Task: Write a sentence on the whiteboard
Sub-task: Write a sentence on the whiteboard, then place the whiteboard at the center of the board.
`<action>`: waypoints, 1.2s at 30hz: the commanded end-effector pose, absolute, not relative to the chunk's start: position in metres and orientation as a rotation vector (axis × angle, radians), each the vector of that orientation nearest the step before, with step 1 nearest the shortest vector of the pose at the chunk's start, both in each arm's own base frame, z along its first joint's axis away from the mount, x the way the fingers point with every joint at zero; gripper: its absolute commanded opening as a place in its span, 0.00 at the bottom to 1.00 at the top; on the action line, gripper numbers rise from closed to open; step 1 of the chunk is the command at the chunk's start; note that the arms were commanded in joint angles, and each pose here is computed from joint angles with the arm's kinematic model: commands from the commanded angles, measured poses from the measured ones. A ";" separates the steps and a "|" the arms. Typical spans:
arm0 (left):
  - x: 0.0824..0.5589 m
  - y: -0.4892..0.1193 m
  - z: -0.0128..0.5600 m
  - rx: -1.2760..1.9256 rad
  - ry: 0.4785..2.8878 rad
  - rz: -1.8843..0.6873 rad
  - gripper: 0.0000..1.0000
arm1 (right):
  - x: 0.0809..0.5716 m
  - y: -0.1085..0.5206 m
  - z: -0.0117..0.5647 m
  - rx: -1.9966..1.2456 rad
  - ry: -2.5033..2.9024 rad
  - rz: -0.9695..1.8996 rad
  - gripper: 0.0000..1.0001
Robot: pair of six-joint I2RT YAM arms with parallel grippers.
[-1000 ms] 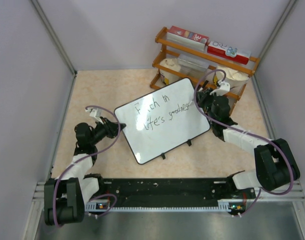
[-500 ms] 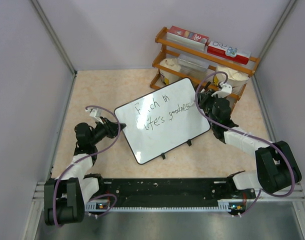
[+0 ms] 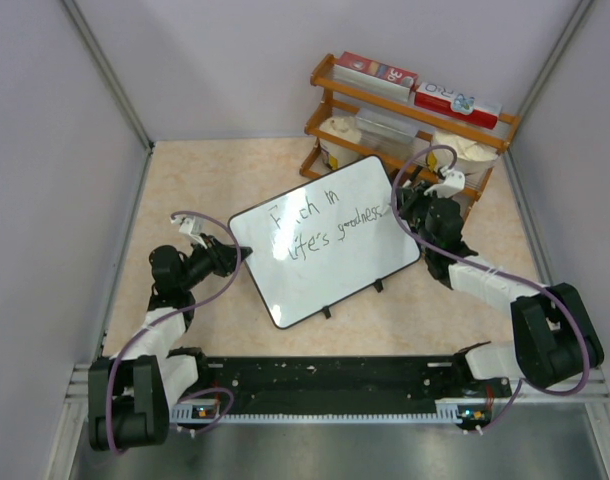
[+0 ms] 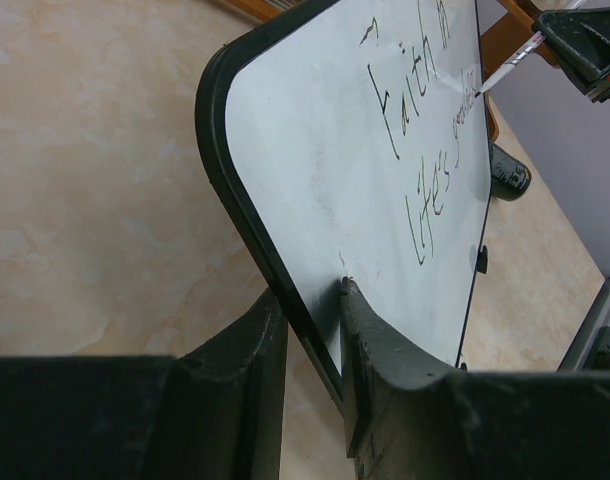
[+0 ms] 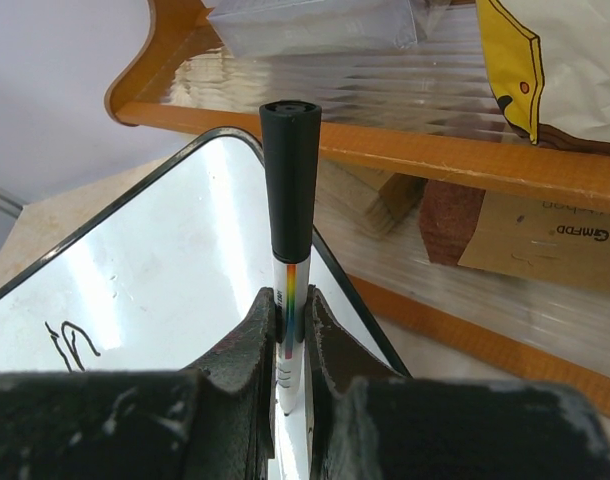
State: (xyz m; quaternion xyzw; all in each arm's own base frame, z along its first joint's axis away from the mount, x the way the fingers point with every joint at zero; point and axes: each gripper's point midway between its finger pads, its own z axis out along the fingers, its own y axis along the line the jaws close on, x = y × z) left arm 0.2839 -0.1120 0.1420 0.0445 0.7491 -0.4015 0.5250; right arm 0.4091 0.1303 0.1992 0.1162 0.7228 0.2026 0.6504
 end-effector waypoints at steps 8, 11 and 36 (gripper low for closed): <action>0.289 -0.108 0.135 0.147 1.799 -0.891 0.00 | 0.406 0.137 0.208 0.251 1.616 0.548 0.00; 0.289 -0.108 0.136 0.148 1.798 -0.891 0.00 | 0.405 0.140 0.211 0.256 1.610 0.574 0.00; 0.289 -0.105 0.139 0.139 1.791 -0.867 0.07 | 0.341 0.115 0.272 0.275 1.467 0.613 0.00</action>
